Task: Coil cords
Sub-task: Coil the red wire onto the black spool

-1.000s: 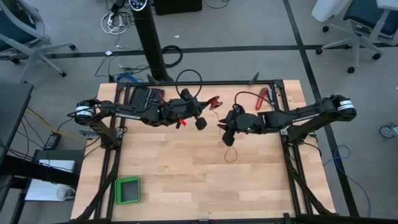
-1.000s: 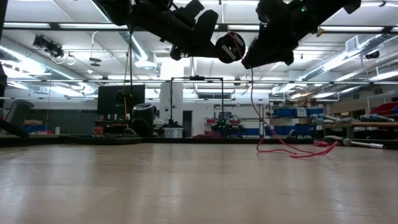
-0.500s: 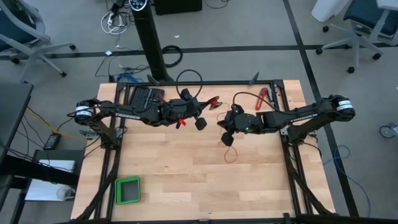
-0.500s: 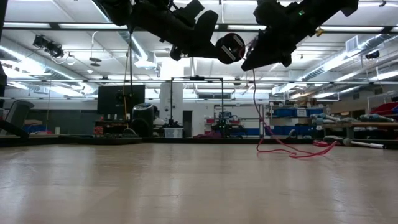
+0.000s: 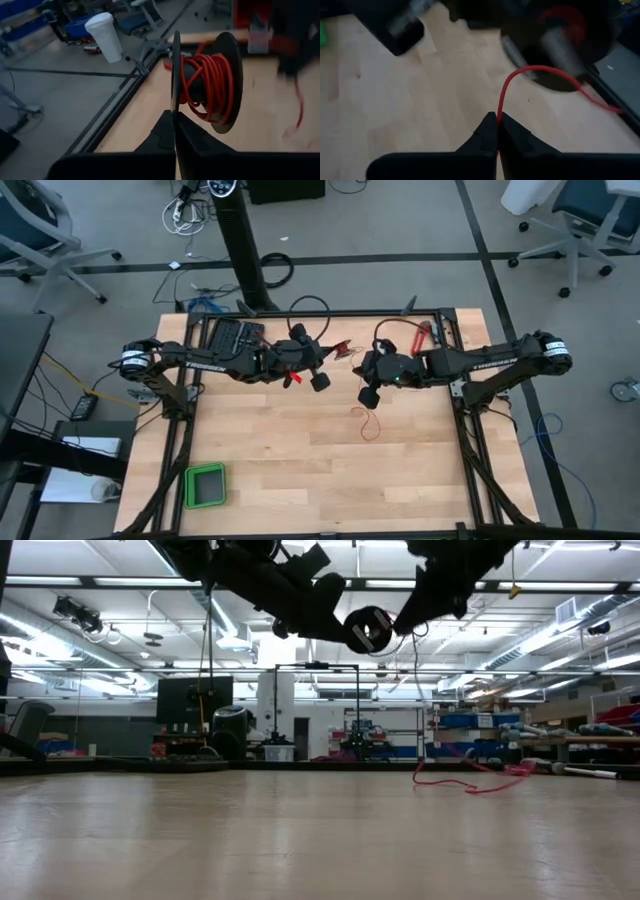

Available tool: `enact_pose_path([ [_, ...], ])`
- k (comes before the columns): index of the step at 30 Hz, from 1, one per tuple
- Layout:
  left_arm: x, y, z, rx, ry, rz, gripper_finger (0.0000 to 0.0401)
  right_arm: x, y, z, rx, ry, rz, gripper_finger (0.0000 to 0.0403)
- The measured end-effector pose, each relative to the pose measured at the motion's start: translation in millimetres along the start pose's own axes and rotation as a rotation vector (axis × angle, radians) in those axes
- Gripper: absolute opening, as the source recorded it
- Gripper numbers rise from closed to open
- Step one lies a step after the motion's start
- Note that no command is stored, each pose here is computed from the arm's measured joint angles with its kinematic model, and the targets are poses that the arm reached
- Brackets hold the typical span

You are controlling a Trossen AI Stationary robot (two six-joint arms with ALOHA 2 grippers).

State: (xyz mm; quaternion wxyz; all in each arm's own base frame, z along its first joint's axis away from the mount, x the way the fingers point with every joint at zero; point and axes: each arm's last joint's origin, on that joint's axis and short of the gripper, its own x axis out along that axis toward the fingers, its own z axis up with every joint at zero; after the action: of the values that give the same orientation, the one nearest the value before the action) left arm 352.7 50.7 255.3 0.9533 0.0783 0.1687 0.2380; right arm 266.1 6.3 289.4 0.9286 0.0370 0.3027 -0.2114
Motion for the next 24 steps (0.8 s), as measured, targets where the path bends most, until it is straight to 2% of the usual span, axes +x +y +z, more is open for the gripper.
enact_pose_path([
  [4,0,-1,-6,0.105,0.053,-0.025,0.0001,-6,0,12,-0.011,-0.033,-0.005,0.0001],
  [7,2,0,-9,0.111,0.077,-0.012,0.0001,-7,1,20,-0.016,-0.105,0.010,0.0001],
  [15,2,1,-6,0.001,0.049,0.021,0.0001,7,12,33,-0.051,-0.226,0.104,0.0000],
  [19,2,1,-7,-0.036,0.055,0.021,0.0001,24,17,27,-0.081,-0.185,0.104,0.0000],
  [24,3,1,-5,-0.137,0.040,0.024,0.0001,40,22,22,-0.090,-0.156,0.102,0.0000],
])
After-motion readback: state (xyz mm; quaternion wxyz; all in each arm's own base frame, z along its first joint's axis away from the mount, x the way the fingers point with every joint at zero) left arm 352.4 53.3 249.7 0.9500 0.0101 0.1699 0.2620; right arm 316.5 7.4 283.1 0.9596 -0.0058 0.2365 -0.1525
